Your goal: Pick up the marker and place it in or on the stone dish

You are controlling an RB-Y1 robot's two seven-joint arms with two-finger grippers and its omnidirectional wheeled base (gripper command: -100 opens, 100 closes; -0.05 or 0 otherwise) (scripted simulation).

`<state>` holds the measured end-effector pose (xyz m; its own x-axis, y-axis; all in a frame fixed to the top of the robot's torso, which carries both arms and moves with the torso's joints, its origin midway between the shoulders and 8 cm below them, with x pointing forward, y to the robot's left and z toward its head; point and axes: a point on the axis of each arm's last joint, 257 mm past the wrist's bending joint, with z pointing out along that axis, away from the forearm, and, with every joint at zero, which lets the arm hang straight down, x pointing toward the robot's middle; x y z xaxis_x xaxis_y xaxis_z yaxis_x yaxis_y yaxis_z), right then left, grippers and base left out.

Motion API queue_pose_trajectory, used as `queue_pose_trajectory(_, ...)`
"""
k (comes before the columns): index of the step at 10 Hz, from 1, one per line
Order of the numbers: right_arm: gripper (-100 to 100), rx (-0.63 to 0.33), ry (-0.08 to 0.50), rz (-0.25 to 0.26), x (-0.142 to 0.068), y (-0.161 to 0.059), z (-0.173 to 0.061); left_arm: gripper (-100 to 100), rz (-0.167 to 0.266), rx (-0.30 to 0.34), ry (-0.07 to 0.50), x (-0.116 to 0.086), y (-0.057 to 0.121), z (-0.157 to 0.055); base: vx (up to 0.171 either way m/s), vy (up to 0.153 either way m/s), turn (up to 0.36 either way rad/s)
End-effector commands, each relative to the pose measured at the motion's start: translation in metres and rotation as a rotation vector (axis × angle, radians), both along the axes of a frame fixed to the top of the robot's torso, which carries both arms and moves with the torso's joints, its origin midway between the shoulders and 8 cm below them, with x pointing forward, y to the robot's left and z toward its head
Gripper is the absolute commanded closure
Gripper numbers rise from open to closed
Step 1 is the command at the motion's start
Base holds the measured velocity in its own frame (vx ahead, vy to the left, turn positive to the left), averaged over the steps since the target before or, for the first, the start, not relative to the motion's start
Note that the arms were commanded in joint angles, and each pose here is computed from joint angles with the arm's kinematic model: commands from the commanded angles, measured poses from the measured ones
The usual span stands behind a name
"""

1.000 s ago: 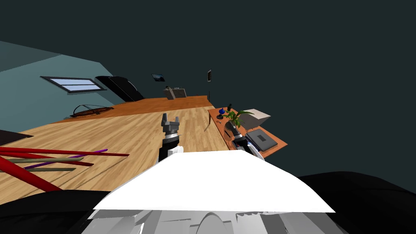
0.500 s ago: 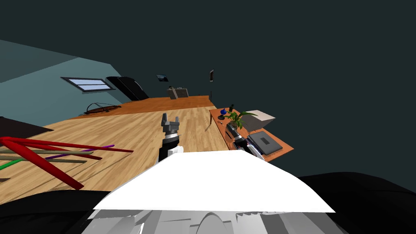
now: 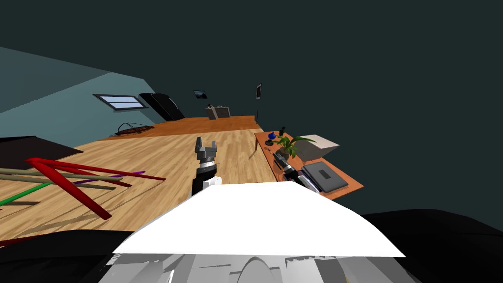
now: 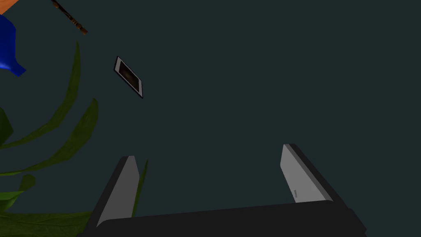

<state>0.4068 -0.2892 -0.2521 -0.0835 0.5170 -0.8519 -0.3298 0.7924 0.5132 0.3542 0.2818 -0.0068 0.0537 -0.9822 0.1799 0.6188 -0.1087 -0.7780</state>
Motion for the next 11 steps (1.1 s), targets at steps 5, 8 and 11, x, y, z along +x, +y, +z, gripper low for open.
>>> queue_pose_trajectory(5, -100, -0.125, 0.093, -0.012, 0.000, -0.019, -0.050, 0, 0.000, 0.000, 0.000, 0.000, 0.000, 0.000, 0.013, -0.012, 0.049)
queue_pose_trajectory(8, -100, -0.221, 0.159, -0.017, -0.002, -0.032, -0.084, 0, 0.000, 0.000, 0.000, 0.000, 0.000, 0.000, 0.011, -0.013, 0.050)
queue_pose_trajectory(11, -100, -0.315, 0.233, -0.025, -0.007, -0.048, -0.121, 0, 0.000, 0.000, 0.000, 0.000, 0.000, 0.000, 0.014, -0.014, 0.048)
